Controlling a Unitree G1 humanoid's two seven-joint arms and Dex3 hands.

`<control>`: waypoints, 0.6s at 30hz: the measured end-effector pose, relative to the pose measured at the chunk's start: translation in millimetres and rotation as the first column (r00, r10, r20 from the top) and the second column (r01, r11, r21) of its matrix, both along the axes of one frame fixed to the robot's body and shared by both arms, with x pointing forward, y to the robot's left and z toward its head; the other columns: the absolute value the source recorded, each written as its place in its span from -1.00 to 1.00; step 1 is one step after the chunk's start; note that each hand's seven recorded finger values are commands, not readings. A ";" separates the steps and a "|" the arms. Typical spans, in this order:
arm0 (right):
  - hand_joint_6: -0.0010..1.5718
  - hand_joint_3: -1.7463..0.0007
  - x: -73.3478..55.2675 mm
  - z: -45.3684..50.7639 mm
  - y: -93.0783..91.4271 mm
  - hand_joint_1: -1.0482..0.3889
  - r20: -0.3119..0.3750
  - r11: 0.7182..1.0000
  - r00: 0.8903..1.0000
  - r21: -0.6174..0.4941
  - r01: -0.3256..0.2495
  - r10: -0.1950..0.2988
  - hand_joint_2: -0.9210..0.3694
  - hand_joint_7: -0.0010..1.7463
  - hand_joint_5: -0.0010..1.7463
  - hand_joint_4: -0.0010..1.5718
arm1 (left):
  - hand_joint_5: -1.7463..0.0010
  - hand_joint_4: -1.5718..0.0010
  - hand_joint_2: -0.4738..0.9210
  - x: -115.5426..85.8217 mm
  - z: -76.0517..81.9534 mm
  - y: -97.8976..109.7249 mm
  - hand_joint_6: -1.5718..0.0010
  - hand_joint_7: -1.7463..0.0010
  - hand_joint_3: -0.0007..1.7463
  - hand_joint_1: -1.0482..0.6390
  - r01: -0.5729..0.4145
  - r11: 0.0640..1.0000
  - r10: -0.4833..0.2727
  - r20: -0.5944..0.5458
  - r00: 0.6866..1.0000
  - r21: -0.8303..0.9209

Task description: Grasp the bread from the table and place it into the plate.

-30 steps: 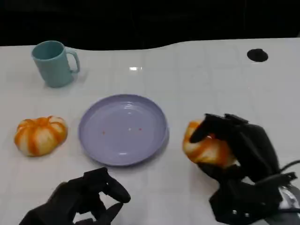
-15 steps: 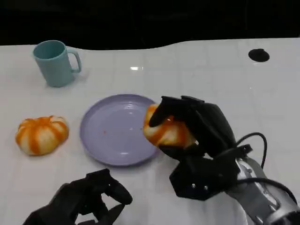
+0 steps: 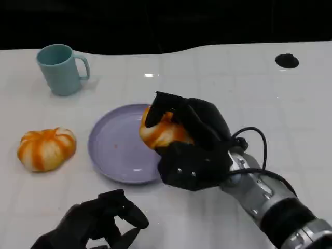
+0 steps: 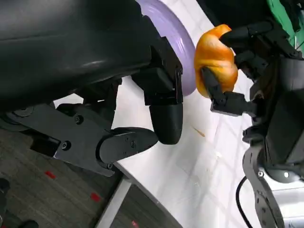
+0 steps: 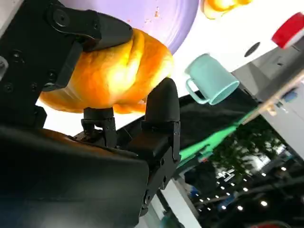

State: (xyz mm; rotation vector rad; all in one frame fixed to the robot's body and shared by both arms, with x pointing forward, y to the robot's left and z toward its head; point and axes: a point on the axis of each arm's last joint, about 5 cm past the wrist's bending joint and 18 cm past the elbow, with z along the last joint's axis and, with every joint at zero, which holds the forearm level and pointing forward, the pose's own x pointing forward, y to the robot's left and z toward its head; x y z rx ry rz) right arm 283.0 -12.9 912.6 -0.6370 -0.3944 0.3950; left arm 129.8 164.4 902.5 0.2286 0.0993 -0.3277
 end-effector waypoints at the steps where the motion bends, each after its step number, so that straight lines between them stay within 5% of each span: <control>1: -0.04 -0.33 1.2 0.3 1.0 0.26 -0.008 1.000 1.000 -0.003 0.001 -0.001 -0.21 0.37 1.00 0.05 | -1.00 0.17 0.79 0.0 -0.4 -0.2 0.15 -0.40 -0.22 0.02 0.000 1.000 0.000 -0.001 1.000 0.001; 4: -0.05 0.17 4.8 1.4 1.7 0.17 -0.061 1.000 0.998 -0.010 0.000 -0.001 -0.52 -0.28 0.38 -0.25 | -1.00 0.16 0.79 0.0 -1.2 -0.8 0.15 -0.40 -0.23 0.01 0.001 1.000 -0.001 -0.005 1.000 0.000; 5: -0.18 0.36 5.8 1.6 1.7 0.06 -0.087 1.000 0.996 -0.013 -0.005 0.004 -0.66 -0.56 -0.07 -0.41 | -1.00 0.17 0.79 0.0 -1.3 -1.1 0.15 -0.39 -0.24 0.01 0.001 1.000 -0.001 -0.005 1.000 -0.002; 7: -0.33 0.63 7.2 1.9 1.4 -0.09 -0.128 0.998 0.991 -0.042 -0.037 0.031 -0.88 -0.85 -0.53 -0.58 | -1.00 0.17 0.80 0.0 -1.3 -1.7 0.15 -0.39 -0.24 0.01 0.000 1.000 0.000 -0.005 1.000 -0.006; 11: -0.68 0.65 9.8 4.0 0.3 -0.35 -0.187 0.980 0.977 -0.150 -0.129 0.100 -0.99 -0.99 -0.79 -0.94 | -1.00 0.16 0.79 0.1 -1.4 -2.7 0.14 -0.39 -0.24 -0.01 -0.004 1.000 0.004 -0.005 1.000 -0.016; 15: -0.80 0.61 12.4 8.8 -1.9 -0.50 -0.255 0.944 0.953 -0.241 -0.224 0.161 -1.00 -1.00 -0.85 -1.00 | -1.00 0.15 0.79 0.1 -2.0 -2.4 0.14 -0.39 -0.25 -0.02 -0.004 1.000 0.004 -0.002 1.000 -0.012; 18: -0.86 0.59 13.7 14.3 -2.7 -0.58 -0.269 0.930 0.945 -0.264 -0.256 0.184 -1.00 -0.99 -0.94 -1.00 | -1.00 0.16 0.80 0.2 -1.8 -2.3 0.14 -0.39 -0.27 -0.02 -0.002 1.000 0.002 0.005 1.000 -0.012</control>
